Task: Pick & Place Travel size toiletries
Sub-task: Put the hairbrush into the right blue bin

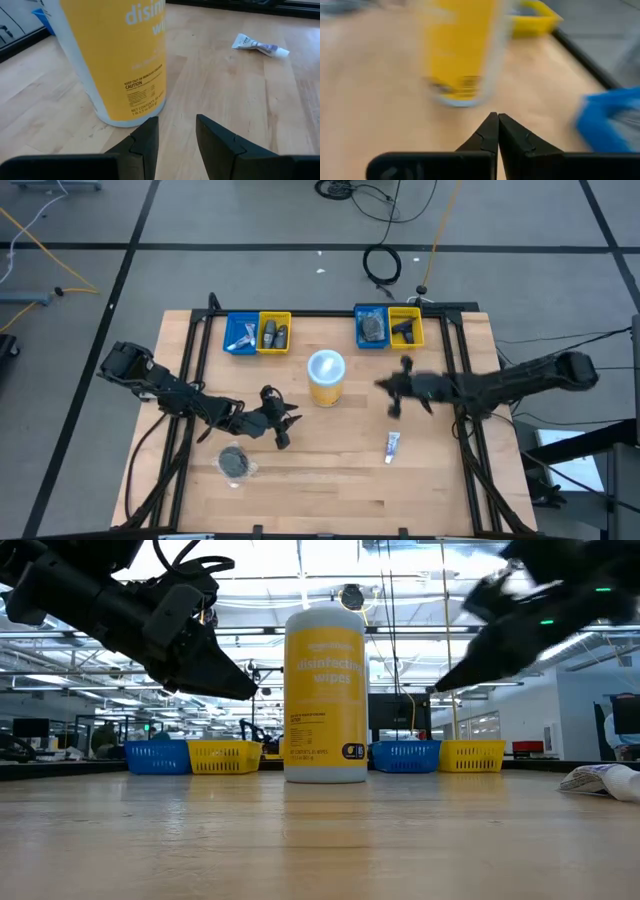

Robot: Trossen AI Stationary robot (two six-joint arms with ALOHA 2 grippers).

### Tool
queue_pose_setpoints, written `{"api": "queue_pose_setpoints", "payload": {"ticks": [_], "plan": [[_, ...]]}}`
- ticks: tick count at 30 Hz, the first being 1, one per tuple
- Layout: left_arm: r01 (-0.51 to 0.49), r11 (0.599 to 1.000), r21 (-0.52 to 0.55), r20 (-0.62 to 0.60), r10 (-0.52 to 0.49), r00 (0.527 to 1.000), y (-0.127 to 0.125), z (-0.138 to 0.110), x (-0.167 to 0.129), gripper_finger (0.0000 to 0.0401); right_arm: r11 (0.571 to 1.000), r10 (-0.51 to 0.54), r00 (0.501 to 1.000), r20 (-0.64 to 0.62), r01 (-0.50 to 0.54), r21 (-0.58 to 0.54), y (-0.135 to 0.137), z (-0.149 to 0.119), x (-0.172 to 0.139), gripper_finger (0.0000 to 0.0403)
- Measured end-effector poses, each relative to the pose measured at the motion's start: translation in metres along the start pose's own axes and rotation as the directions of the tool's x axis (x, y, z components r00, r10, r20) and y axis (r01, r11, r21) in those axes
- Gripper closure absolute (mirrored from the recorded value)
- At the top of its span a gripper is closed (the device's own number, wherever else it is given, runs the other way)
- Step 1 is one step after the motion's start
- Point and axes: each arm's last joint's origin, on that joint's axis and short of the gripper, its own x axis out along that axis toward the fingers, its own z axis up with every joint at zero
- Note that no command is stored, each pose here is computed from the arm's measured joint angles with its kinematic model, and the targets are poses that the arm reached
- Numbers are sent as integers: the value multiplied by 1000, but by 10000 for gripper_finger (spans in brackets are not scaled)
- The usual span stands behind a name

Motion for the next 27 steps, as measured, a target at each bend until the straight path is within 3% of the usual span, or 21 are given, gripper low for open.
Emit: {"api": "queue_pose_setpoints", "payload": {"ticks": [7,10,14,18,21,27], "plan": [[35,998,55,-6,-35,999,-4,-1,-2,274,970,245,948,205,-240,-47,59,-27,-23,403],[71,985,156,-62,-62,996,-12,-6,-8,274,967,255,940,226,-247,-63,75,-32,-25,403],[88,954,287,-221,-24,975,-28,-2,-23,274,971,240,944,224,-229,-74,84,-40,-19,403],[86,936,341,-446,80,891,-41,11,-49,274,971,232,951,205,-215,-101,86,-45,-13,403],[78,957,281,-584,106,805,-45,19,-67,274,974,219,955,201,-204,-97,85,-46,-10,403],[149,988,46,-761,-62,646,-60,1,-89,274,979,200,959,203,-186,-86,82,-45,-7,403]]}}
